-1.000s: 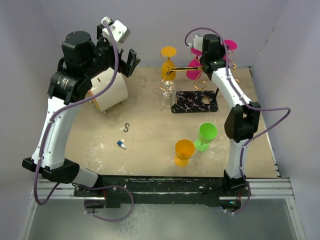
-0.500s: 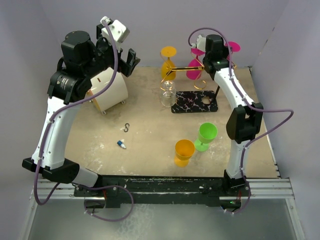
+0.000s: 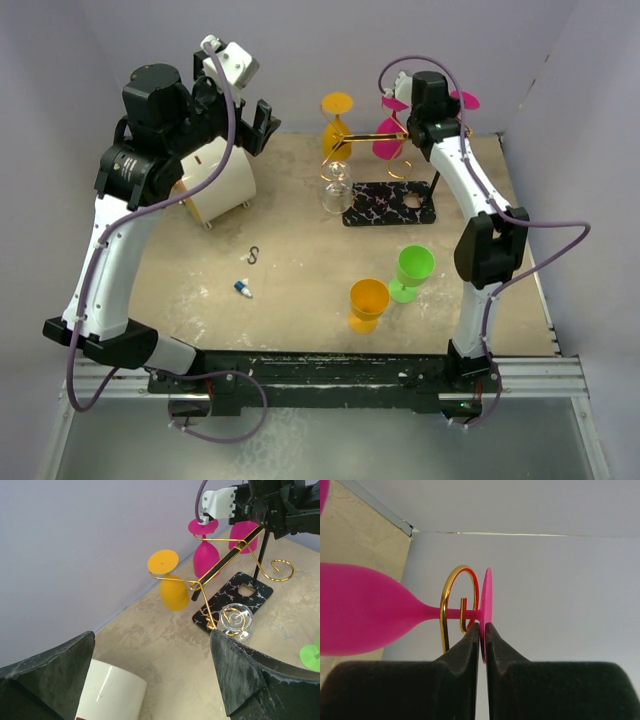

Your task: Place the wine glass upside down on the wine glass rack

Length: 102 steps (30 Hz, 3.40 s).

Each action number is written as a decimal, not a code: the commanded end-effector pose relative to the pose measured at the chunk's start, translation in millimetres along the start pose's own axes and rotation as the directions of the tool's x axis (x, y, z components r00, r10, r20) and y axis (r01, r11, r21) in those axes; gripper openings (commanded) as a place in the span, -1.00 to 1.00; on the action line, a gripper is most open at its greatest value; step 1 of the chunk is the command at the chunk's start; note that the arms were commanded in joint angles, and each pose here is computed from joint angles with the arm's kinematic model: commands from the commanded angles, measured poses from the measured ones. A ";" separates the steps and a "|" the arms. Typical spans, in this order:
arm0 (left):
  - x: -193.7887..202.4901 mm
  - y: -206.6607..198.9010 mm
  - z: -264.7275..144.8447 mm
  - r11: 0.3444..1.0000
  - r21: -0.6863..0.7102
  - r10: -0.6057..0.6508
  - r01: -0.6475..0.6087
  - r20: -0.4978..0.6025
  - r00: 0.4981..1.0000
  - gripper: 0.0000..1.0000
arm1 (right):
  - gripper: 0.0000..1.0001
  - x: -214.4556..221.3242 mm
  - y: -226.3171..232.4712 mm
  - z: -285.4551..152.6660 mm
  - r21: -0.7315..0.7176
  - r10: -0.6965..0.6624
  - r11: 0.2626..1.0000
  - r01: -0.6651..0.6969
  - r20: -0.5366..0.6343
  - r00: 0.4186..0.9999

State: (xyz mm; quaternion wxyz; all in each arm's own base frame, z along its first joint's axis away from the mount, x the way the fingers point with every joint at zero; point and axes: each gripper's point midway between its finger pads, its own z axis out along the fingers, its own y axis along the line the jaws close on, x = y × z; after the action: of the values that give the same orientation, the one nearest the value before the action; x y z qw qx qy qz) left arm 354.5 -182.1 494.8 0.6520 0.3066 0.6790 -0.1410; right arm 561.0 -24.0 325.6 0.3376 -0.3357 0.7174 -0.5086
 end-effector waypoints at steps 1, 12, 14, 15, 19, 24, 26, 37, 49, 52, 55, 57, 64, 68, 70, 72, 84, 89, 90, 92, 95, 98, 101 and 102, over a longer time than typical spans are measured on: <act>-22.1 2.6 -13.8 1.000 -0.011 0.000 0.001 0.080 0.997 0.99 | -0.80 7.4 -32.3 -18.9 0.048 0.104 0.993 -0.105 0.028 0.994; -22.1 2.5 -15.1 1.000 -0.010 -0.002 0.002 0.084 0.996 0.99 | -0.62 12.4 -33.5 -25.1 0.043 0.127 0.991 -0.128 0.029 0.991; -21.9 2.9 -15.3 1.000 -0.011 0.000 0.001 0.083 0.997 0.99 | -0.58 12.2 -34.7 -27.1 0.040 0.137 0.990 -0.139 0.038 0.990; -21.8 3.0 -15.2 1.000 -0.011 -0.001 0.002 0.083 0.997 0.99 | -0.57 12.8 -33.2 -27.8 0.031 0.139 0.990 -0.140 0.039 0.990; -22.7 2.3 -15.9 1.000 -0.006 -0.003 0.003 0.087 0.996 0.99 | -0.53 15.2 -28.8 -30.9 0.008 0.144 0.990 -0.144 0.040 0.989; -22.5 2.2 -15.0 1.000 -0.004 -0.004 0.004 0.088 0.996 0.99 | -0.51 18.5 -24.2 -33.6 -0.006 0.143 0.990 -0.143 0.038 0.989; -22.4 2.1 -15.2 1.000 -0.004 -0.005 0.005 0.087 0.996 0.99 | -0.50 19.7 -22.8 -34.9 -0.012 0.145 0.989 -0.144 0.038 0.989; -19.8 1.7 -14.5 1.000 -0.001 -0.005 0.005 0.084 0.996 0.99 | -0.43 30.2 -27.9 -47.4 -0.016 0.163 0.986 -0.163 0.029 0.986; -4.0 3.0 -7.1 1.000 -0.005 0.011 -0.011 0.053 0.999 0.99 | -0.25 47.2 -47.4 -84.1 -0.041 0.271 0.962 -0.269 0.068 0.960; 1.6 1.0 -4.5 1.000 0.007 0.017 -0.017 0.042 0.999 0.99 | -0.17 50.9 -47.3 -96.9 -0.076 0.301 0.953 -0.295 0.096 0.949; 12.1 -4.2 -0.4 0.999 0.036 0.019 -0.020 0.022 1.000 0.99 | -0.07 51.6 -40.2 -112.6 -0.152 0.332 0.938 -0.312 0.134 0.934; 18.9 -8.8 2.1 0.998 0.061 0.022 -0.022 0.009 1.000 0.99 | -0.02 49.3 -33.5 -125.4 -0.218 0.349 0.925 -0.310 0.172 0.921; 31.7 -13.9 5.3 0.996 0.086 0.027 -0.026 -0.014 1.000 0.99 | 0.16 27.0 9.3 -217.0 -0.594 0.430 0.796 -0.117 0.419 0.800; 36.3 -13.7 5.5 0.996 0.085 0.033 -0.031 -0.025 0.999 0.99 | 0.24 36.5 39.1 -269.9 -0.720 0.461 0.692 0.055 0.499 0.734; 40.5 -13.4 6.6 0.996 0.084 0.032 -0.029 -0.034 0.999 0.99 | 0.33 46.5 55.6 -281.0 -0.758 0.472 0.646 0.087 0.487 0.735; 44.5 -13.7 8.5 0.996 0.085 0.030 -0.026 -0.041 0.999 0.99 | 0.34 55.0 77.2 -288.5 -0.792 0.473 0.599 0.121 0.471 0.745; 55.0 -12.2 13.4 0.996 0.089 0.019 -0.015 -0.052 0.998 0.99 | 0.28 88.1 186.2 -287.0 -0.906 0.440 0.399 0.142 0.325 0.837; 57.7 -11.4 11.3 0.996 0.090 0.012 -0.007 -0.052 0.999 0.99 | 0.22 85.6 197.5 -271.4 -0.916 0.427 0.389 0.098 0.274 0.862; 57.4 -11.4 10.2 0.996 0.091 0.012 -0.007 -0.050 0.999 0.99 | 0.20 85.2 198.3 -269.8 -0.917 0.426 0.389 0.093 0.268 0.864; 56.8 -11.1 8.7 0.996 0.090 0.012 -0.008 -0.046 0.999 0.99 | 0.19 83.7 197.3 -268.2 -0.917 0.429 0.390 0.086 0.263 0.864; 57.6 -9.5 8.8 0.996 0.086 0.014 -0.009 -0.048 0.999 0.99 | 0.18 84.2 197.0 -266.1 -0.913 0.426 0.400 0.081 0.264 0.866; 58.9 -10.9 10.2 0.995 0.096 0.009 -0.004 -0.048 0.999 0.99 | 0.16 87.3 200.9 -261.2 -0.911 0.409 0.406 0.069 0.249 0.878; 60.9 -11.7 11.7 0.995 0.100 0.008 -0.002 -0.052 0.999 0.99 | 0.12 89.8 207.9 -259.9 -0.917 0.398 0.393 0.068 0.236 0.887; 61.8 -11.8 12.5 0.995 0.102 0.005 0.000 -0.053 0.999 0.99 | 0.10 90.8 210.7 -259.2 -0.919 0.393 0.389 0.069 0.233 0.890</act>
State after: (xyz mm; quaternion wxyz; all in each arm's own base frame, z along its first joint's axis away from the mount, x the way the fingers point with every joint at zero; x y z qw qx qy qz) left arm 362.9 -184.7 413.1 0.5913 0.3408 0.7126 -0.1625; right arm 266.8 89.4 184.7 0.3007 -0.4997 0.8075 0.0891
